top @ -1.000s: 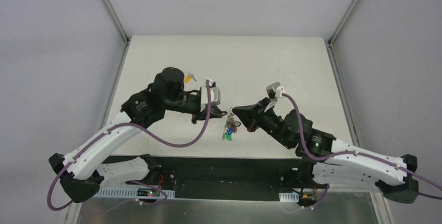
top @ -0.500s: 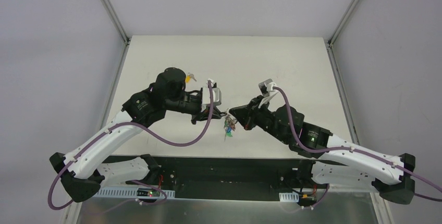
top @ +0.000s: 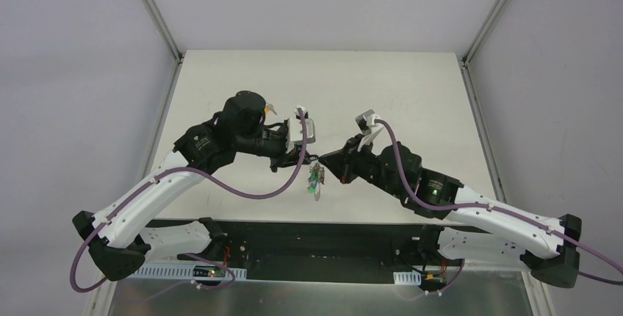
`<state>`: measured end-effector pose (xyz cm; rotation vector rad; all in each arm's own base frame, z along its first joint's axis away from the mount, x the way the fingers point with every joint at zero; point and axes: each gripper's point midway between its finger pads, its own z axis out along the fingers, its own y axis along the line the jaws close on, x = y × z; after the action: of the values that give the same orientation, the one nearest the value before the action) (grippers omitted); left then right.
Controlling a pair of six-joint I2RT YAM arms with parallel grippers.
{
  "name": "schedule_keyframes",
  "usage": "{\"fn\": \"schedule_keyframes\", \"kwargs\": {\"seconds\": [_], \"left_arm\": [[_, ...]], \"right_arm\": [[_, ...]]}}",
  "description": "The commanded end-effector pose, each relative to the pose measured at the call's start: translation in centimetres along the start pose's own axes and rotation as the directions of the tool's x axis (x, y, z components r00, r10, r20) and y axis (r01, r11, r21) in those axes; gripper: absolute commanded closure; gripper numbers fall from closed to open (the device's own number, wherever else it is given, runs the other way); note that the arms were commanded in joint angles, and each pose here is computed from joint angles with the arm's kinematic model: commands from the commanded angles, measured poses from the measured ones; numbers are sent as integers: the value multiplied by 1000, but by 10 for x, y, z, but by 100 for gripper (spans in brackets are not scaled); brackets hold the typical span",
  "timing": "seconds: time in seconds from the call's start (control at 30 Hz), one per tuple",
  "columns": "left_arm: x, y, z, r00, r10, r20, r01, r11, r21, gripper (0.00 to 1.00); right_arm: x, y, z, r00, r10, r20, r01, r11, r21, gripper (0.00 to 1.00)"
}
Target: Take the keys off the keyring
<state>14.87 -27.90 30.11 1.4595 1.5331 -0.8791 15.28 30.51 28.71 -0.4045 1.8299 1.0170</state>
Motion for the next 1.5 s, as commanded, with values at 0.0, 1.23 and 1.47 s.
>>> {"fn": "schedule_keyframes", "kwargs": {"seconds": [0.0, 1.23, 1.47], "left_arm": [[-45, -5, -14, 990, 68, 126, -70, 998, 9, 100], [-38, -14, -14, 988, 84, 129, -90, 995, 39, 100], [-31, -26, -14, 950, 260, 172, -279, 955, 101, 100]], "right_arm": [[2, -8, 1, 999, -22, -30, 23, 999, 37, 100], [-9, -9, -51, 952, -291, 95, 301, 948, -106, 55], [-7, -3, -42, 874, -463, 147, 483, 862, -156, 54]]}}
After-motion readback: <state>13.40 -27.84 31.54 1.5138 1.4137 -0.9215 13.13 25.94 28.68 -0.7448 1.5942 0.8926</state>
